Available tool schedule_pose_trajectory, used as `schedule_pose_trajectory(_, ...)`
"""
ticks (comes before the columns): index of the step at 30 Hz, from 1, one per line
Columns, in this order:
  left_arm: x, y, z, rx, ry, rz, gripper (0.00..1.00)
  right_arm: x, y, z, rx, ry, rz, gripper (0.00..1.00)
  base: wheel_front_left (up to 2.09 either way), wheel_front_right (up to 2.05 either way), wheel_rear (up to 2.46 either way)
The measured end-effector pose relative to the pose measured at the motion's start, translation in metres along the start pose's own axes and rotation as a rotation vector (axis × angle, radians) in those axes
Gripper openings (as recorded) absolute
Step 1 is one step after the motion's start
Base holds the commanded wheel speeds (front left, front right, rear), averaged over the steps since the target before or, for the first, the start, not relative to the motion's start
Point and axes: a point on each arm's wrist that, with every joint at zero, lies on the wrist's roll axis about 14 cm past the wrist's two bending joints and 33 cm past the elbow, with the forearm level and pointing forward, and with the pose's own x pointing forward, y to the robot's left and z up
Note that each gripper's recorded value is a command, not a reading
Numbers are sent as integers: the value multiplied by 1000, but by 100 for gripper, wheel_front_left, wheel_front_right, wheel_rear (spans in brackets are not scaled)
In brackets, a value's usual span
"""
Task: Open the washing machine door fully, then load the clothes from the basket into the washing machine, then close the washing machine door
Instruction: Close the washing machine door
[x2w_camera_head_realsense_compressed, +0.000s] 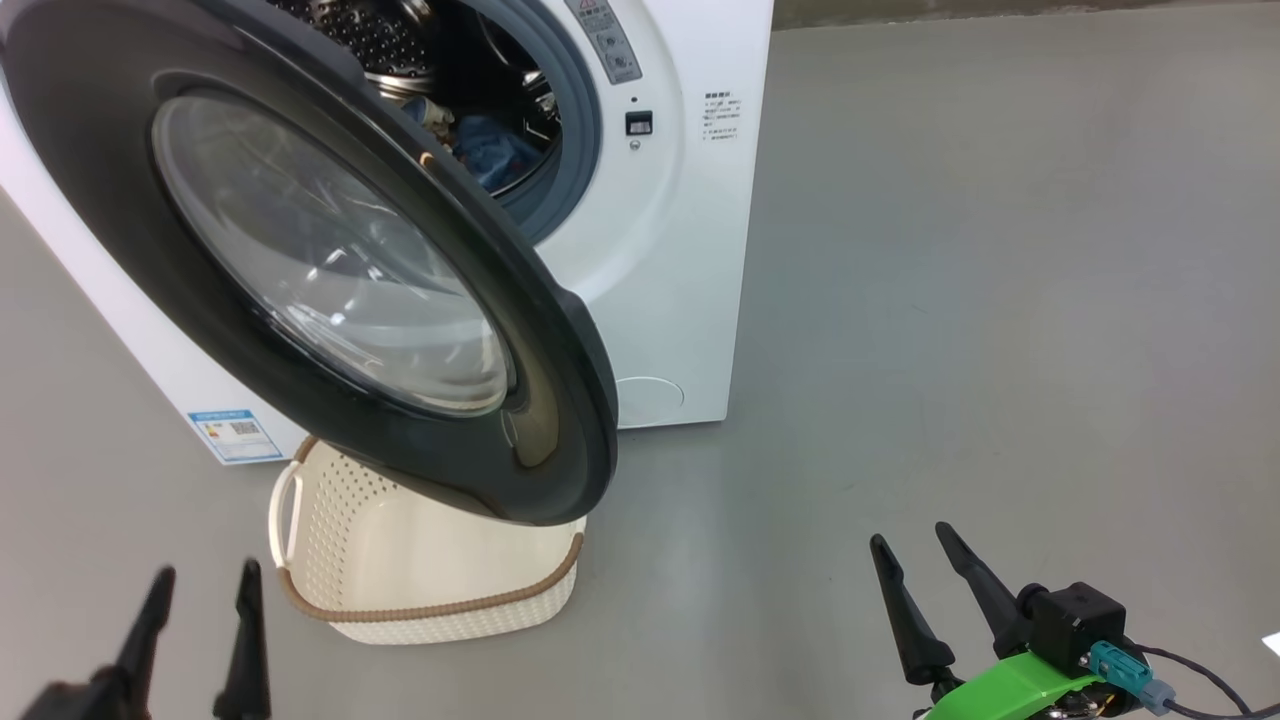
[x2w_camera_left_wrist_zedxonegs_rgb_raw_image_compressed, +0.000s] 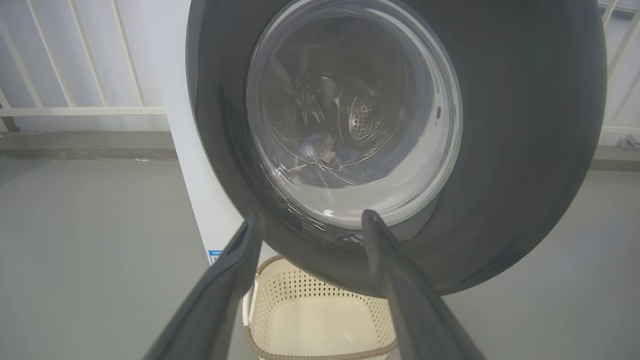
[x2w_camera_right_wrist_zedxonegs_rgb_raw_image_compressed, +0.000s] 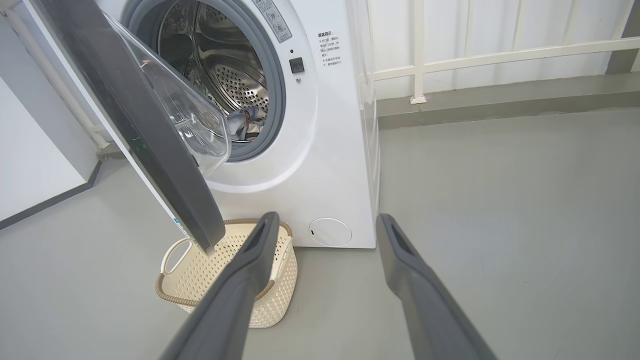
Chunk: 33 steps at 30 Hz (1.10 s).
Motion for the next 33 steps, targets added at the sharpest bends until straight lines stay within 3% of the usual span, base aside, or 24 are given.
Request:
schedule_pose_trajectory(11,-30,2,-23,19,70,41,100,-1,2,8,-4,-24,5,100,0,0,0)
schedule_pose_trajectory(33,-33,-2,-25,10,71,42,100,-4,0,7,-8,-22,-1,100,0,0,0)
